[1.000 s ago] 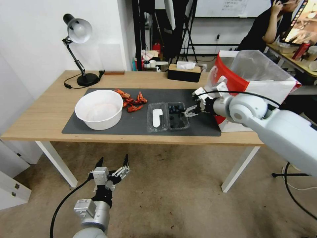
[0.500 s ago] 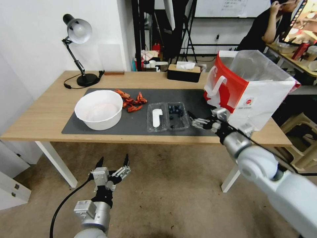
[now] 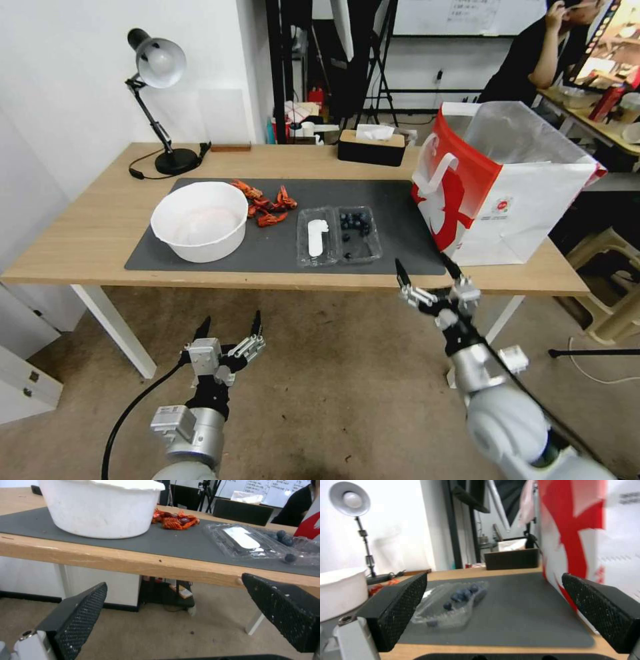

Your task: Close the takeout container lid, then place the container into the takeout bag.

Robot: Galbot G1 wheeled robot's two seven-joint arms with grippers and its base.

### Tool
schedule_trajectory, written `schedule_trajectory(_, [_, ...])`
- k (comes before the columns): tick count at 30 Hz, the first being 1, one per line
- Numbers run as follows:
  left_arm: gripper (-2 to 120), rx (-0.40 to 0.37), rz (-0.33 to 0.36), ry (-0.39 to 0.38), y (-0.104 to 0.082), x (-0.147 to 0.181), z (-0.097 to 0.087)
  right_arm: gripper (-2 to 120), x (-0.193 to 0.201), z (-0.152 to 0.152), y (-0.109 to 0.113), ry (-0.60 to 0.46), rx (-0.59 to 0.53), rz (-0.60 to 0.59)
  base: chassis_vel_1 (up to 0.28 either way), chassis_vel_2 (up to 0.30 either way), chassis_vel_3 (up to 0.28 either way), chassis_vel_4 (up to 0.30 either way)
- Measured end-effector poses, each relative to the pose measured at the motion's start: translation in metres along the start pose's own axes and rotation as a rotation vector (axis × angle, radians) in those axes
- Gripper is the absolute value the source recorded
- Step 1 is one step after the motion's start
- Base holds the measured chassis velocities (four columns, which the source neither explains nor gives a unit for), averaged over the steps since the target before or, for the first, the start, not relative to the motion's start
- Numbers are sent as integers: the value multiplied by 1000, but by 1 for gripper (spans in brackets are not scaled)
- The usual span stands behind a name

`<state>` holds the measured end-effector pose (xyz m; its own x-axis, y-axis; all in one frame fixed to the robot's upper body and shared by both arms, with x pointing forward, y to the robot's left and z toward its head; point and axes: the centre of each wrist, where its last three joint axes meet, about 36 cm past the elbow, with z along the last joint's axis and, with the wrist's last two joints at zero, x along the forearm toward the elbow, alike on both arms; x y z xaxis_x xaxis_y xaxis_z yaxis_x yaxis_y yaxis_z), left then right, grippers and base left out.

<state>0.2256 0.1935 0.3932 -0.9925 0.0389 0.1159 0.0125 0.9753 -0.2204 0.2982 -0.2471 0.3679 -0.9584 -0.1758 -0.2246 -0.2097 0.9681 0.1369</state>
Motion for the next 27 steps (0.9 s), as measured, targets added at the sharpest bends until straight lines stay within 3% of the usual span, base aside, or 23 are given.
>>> schedule_trajectory(15, [100, 70, 21, 4, -9, -2, -3, 100, 36, 7, 3, 28, 18, 68, 0, 0, 0, 0])
schedule_trajectory(21, [100, 192, 37, 0, -15, -1, -18, 100, 35, 10, 1, 46, 18, 30, 0, 0, 0, 0])
schedule_trajectory(24, [100, 377, 63, -11, -19, -6, -31, 100, 29, 12, -5, 54, 17, -11, 0, 0, 0, 0])
schedule_trajectory(25, [100, 377, 63, -11, -19, -6, -31, 100, 29, 12, -5, 54, 17, -11, 0, 0, 0, 0])
schedule_trajectory(26, [100, 476, 94, -5, -24, -11, -38, 100, 32, 12, -9, 60, 15, -15, 0, 0, 0, 0])
schedule_trajectory(27, [100, 514, 108, -4, -26, -13, -39, 100, 33, 12, -10, 61, 17, -16, 0, 0, 0, 0])
